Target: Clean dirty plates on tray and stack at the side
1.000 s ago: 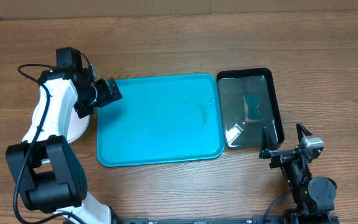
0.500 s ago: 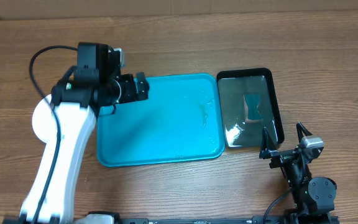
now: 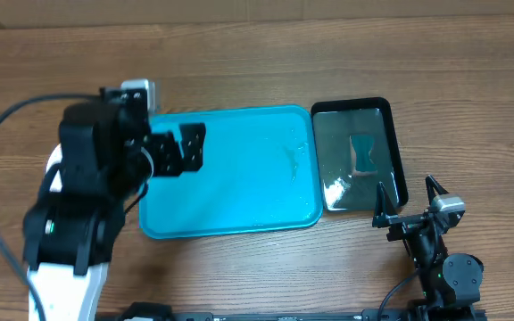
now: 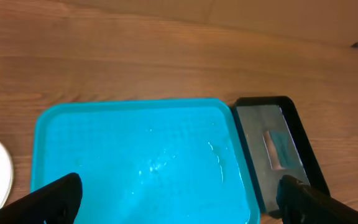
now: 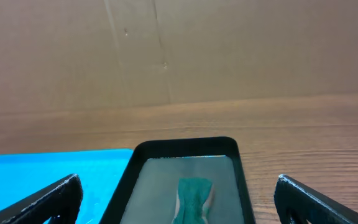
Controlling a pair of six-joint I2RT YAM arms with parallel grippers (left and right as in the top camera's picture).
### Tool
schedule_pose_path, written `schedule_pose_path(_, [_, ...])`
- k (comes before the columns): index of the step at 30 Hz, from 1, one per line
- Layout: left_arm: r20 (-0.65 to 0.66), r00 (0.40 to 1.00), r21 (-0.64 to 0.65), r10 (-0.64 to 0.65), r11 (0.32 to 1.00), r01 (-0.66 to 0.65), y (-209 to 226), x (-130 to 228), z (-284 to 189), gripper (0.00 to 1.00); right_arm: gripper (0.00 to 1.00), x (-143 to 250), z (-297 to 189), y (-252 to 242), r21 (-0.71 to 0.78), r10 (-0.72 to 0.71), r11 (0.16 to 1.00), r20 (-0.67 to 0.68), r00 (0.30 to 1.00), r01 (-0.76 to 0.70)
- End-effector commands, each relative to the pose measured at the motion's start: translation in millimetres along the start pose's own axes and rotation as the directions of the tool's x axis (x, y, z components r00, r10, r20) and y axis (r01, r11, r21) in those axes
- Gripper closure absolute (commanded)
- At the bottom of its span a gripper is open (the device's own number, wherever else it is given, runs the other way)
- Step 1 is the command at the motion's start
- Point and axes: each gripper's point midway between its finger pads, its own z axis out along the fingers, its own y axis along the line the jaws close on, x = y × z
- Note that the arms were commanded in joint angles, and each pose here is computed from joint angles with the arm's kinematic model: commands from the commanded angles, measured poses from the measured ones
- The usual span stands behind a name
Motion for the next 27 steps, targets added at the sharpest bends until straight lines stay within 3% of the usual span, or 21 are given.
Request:
schedule_pose_path(1, [-0.001, 1.000, -0.030, 0.016, 0.999, -0.016, 10.4, 23.1, -8.7, 0.00, 0.00, 1.2, 0.0, -2.8, 0.012, 0.003, 1.000, 0.007, 1.000, -0.003])
schedule_pose_path(9, [0.056, 0.996, -0.086, -0.063, 0.994, 0.068, 49.1, 90.2, -9.4, 0.00, 0.00, 1.2, 0.0, -2.8, 0.012, 0.003, 1.000, 0.007, 1.000, -0.003])
schedule_pose_path(16, [0.311, 0.944, -0.051, -0.112, 0.990, 0.134, 67.6, 107.3, -9.5, 0.00, 0.00, 1.2, 0.0, -2.8, 0.012, 0.003, 1.000, 0.007, 1.000, -0.003])
schedule_pose_path(20, [0.520, 0.851, 0.013, -0.066, 0.998, 0.069, 60.5, 86.0, -20.7, 0.00, 0.00, 1.2, 0.0, -2.8, 0.012, 0.003, 1.000, 0.007, 1.000, -0.003])
schedule_pose_path(27, [0.799, 0.601, 0.071, -0.011, 0.995, -0.076, 44.2, 51.7, -54.2, 0.00, 0.00, 1.2, 0.0, -2.8, 0.012, 0.003, 1.000, 0.007, 1.000, -0.003])
